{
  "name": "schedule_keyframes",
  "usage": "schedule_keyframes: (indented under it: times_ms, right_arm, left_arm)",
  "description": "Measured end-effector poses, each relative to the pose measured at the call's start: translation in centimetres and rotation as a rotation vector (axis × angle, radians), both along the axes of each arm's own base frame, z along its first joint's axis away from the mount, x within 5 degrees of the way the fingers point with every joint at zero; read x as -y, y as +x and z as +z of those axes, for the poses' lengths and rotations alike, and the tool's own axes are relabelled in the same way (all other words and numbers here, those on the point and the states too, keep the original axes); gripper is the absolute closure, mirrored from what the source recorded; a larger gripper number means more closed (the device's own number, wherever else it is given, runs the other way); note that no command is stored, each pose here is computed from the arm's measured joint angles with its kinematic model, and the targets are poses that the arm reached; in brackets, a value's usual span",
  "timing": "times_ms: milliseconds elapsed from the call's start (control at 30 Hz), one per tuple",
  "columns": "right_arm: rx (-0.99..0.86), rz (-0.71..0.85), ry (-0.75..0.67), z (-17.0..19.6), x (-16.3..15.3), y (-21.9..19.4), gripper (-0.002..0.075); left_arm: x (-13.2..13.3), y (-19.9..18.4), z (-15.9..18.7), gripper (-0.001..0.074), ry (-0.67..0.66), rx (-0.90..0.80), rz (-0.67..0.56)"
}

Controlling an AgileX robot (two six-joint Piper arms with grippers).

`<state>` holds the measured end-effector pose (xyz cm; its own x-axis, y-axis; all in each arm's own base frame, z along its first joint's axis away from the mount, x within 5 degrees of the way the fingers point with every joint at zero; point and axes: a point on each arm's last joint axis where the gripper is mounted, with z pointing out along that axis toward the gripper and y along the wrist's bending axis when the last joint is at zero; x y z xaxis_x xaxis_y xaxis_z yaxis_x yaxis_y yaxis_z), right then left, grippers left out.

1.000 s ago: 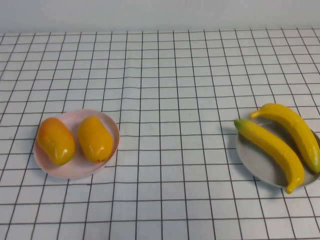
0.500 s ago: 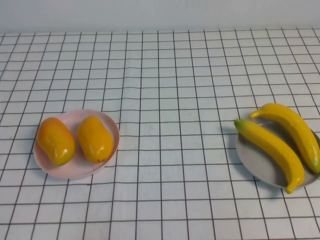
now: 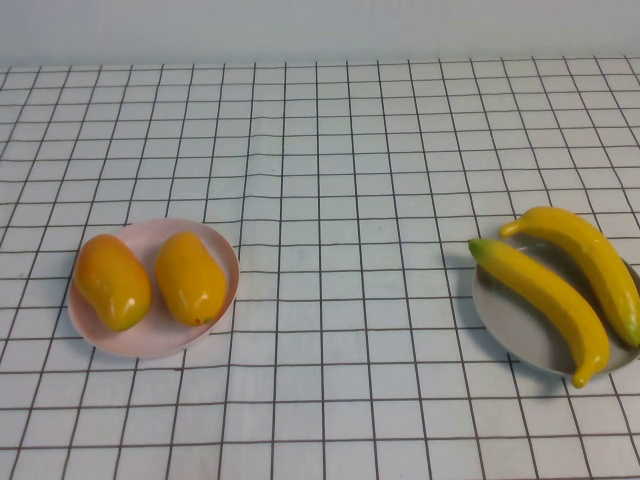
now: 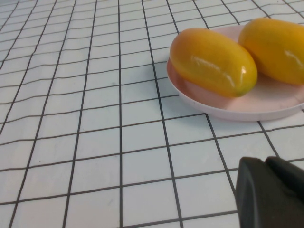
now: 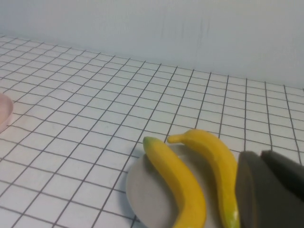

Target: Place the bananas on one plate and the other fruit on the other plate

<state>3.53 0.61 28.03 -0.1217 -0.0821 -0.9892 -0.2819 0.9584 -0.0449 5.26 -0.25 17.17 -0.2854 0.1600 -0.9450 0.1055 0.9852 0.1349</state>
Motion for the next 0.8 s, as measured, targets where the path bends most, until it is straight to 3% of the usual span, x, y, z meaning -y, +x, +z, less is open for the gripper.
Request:
schedule_keyframes:
  times_ms: [400,533,800]
  right_arm:
    - [-0.074,-0.038,0.103,-6.1,-0.6,1.9,0.0741]
    - [-0.092,-0.156,0.111,-7.1,0.0,2.1,0.0742]
    - [0.045,-0.397,0.140,-8.4,1.2,2.0,0.0742]
  left_arm:
    - [0.0,0.0,0.0,0.0738,0.000,0.000,0.000]
    - [0.0,0.0,0.0,0.0738,0.000,0.000,0.000]
    - [0.0,0.0,0.0,0.0738,0.000,0.000,0.000]
